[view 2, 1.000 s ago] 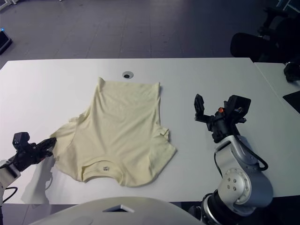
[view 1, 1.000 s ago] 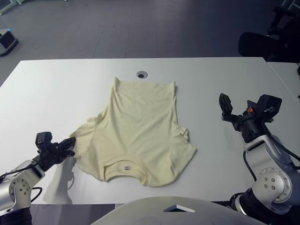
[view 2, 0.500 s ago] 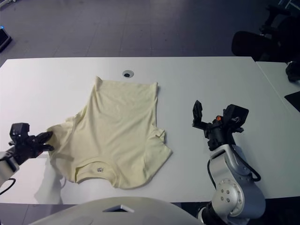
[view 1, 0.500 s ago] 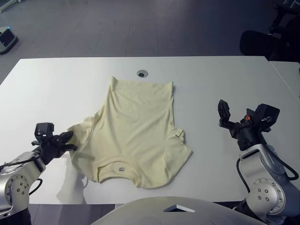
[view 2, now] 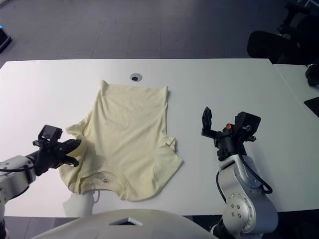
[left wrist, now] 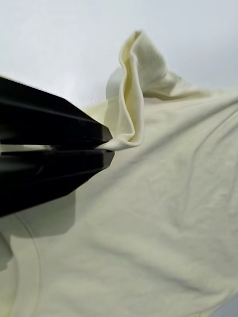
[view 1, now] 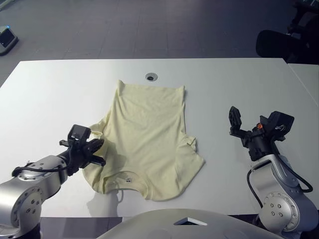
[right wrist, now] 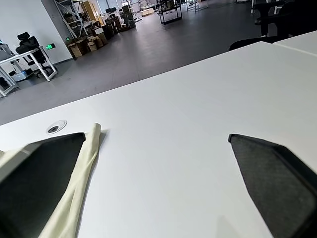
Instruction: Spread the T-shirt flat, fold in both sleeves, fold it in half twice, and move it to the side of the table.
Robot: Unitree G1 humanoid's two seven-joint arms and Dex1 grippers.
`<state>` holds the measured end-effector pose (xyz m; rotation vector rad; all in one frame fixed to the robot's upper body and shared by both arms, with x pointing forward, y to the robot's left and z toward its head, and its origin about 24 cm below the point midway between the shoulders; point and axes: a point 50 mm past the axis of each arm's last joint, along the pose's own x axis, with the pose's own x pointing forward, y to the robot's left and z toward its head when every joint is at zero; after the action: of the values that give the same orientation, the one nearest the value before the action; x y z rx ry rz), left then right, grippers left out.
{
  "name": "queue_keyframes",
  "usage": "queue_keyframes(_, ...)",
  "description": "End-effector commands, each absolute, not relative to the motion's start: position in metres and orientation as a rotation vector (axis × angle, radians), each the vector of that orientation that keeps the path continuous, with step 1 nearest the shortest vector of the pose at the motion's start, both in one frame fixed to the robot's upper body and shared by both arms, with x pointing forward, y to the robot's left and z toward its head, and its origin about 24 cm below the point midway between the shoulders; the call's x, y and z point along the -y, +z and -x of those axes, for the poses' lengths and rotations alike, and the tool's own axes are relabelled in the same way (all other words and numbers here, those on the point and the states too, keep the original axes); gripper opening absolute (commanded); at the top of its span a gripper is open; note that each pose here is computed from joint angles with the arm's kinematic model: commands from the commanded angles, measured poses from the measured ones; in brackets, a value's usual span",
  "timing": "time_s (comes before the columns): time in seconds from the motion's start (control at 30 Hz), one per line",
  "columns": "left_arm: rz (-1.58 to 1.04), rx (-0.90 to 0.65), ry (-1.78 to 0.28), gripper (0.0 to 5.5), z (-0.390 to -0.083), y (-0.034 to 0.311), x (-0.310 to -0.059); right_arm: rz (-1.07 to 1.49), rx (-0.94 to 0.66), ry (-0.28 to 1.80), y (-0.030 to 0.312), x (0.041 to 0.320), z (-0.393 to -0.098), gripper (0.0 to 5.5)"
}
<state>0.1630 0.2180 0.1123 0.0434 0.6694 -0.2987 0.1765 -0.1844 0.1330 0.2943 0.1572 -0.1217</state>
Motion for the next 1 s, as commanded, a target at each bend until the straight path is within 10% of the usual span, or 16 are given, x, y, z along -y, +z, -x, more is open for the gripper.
queue_keyframes(0.03,-0.007,-0.651,-0.36,0.02,-0.162,0.11,-0.197,-0.301,-0.16,-0.076,0.135,0.181,-0.183,5.4)
queue_keyframes(0.4,0.154,-0.576,-0.339,1.73,-0.176,0.119,-0.186,-0.322,-0.241,0.001,0.129,0.177,-0.17,5.4)
queue_keyframes(0.77,0.311,-0.34,0.097,3.7,-0.2,0.137,-0.236,-0.582,-0.613,0.197,0.088,0.153,-0.112,5.4)
queue_keyframes(1.0,0.325,-0.345,0.089,4.76,-0.204,0.135,-0.233,-0.639,-0.703,0.25,0.073,0.136,-0.114,4.36)
